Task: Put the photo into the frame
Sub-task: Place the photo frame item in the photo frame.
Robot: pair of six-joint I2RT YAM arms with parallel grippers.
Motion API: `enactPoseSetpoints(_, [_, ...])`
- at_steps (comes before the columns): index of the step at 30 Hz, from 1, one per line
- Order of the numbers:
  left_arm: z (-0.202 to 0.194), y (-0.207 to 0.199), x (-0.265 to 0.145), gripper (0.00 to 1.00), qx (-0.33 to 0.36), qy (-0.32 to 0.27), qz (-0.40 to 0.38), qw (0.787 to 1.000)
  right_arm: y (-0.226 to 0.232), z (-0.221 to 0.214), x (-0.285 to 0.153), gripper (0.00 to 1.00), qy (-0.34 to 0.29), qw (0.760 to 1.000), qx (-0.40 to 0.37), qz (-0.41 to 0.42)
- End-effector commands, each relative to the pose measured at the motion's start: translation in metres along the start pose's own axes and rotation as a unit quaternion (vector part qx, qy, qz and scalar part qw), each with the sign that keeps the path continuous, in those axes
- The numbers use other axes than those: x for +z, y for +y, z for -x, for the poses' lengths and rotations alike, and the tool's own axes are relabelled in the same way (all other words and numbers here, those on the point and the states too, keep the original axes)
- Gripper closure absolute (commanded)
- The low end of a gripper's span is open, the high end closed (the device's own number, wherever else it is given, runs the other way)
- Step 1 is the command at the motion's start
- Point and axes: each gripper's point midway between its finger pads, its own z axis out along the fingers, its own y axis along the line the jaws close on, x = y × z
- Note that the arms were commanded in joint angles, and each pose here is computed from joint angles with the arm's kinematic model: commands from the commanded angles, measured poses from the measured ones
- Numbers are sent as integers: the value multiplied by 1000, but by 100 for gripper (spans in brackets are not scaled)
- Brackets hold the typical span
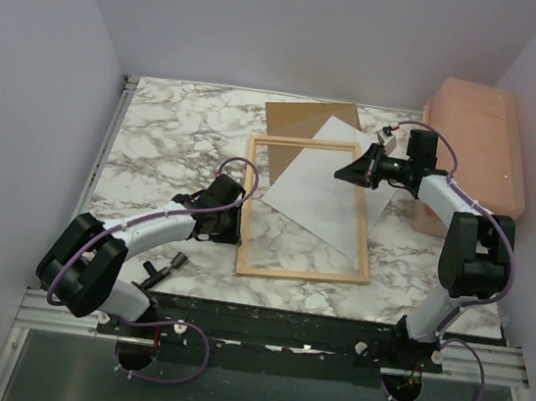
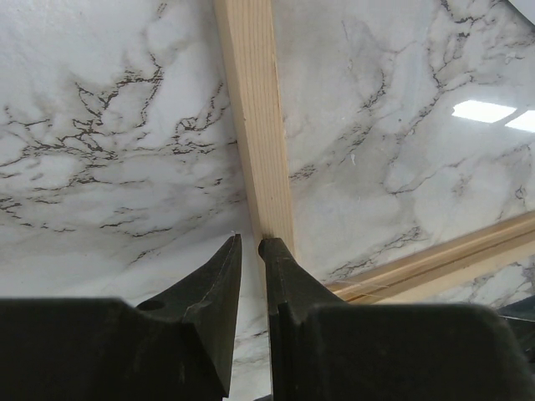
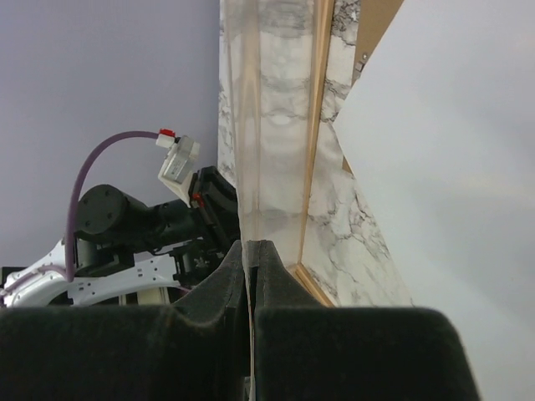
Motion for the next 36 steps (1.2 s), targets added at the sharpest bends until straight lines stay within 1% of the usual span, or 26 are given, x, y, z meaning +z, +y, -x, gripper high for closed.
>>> enactPoseSetpoints(1, [-23,29,13,81,12,31,58,998,-18,-8,6,99,14,1000,13,-11])
enactPoseSetpoints(12, [-23,28,13,81,13,31,58,998,-29,-14,9,99,20,999,30,-15])
enactPoseSetpoints(21, [-23,28,13,81,13,31,58,998,-8,-10,3,99,7,1000,27,0])
enactPoseSetpoints(33, [-23,28,13,81,13,31,57,998,8,-9,-3,99,-5,1000,20,13])
enactPoseSetpoints(36, [-23,28,14,81,14,32,58,998,5,-11,-1,99,-2,1000,22,12])
